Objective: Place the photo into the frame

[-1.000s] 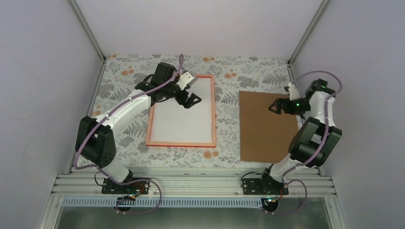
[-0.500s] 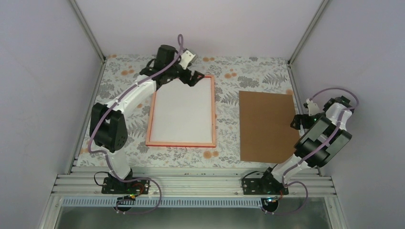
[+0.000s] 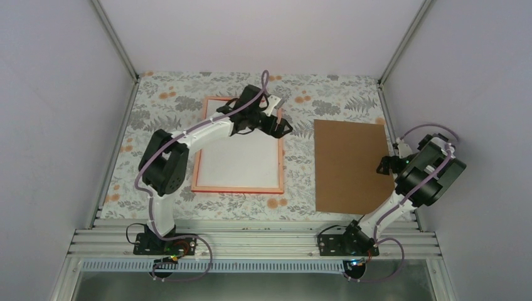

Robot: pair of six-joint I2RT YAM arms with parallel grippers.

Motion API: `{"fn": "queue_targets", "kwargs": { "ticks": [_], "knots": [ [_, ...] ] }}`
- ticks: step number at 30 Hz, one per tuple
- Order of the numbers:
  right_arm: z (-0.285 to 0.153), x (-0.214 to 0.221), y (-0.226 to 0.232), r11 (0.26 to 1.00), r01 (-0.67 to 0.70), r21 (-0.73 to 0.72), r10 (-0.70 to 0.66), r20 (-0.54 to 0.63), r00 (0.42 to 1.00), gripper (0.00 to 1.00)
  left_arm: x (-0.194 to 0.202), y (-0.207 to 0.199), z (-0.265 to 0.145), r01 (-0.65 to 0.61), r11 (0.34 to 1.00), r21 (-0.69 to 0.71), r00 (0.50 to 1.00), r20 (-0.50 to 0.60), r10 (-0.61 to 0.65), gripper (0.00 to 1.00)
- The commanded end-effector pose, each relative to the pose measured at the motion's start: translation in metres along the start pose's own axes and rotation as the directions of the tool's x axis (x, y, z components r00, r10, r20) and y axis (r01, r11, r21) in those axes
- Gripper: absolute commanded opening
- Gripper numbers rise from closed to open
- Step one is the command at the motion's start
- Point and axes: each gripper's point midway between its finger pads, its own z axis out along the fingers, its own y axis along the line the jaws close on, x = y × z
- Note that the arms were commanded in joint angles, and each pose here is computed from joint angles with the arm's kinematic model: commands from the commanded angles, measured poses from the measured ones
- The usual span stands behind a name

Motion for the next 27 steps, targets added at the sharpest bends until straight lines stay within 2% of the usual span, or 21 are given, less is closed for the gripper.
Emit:
{"fn": "queue_targets", "kwargs": {
  "ticks": [1,10,16,27],
  "knots": [
    [0.028,0.017,0.024,0.993,-0.050,-0.110,0.045,-0.043,0.998,1.00,0.027,-0.010,0.026,0.132,0.990,0.039,0.989,-0.073,-0.129,1.00],
    [0.042,0.021,0.060,0.951,-0.168,-0.260,0.157,-0.063,0.986,0.97,0.068,-0.041,0.078,0.258,0.956,0.137,0.948,-0.229,-0.223,1.00],
    [0.047,0.031,0.064,0.952,-0.183,-0.246,0.167,-0.083,0.982,0.96,0.089,-0.045,0.103,0.291,0.950,0.111,0.924,-0.291,-0.249,1.00],
    [0.046,0.033,0.083,0.932,-0.200,-0.302,0.177,-0.104,0.979,0.94,0.115,-0.049,0.142,0.333,0.941,0.063,0.883,-0.371,-0.288,1.00]
  ]
}}
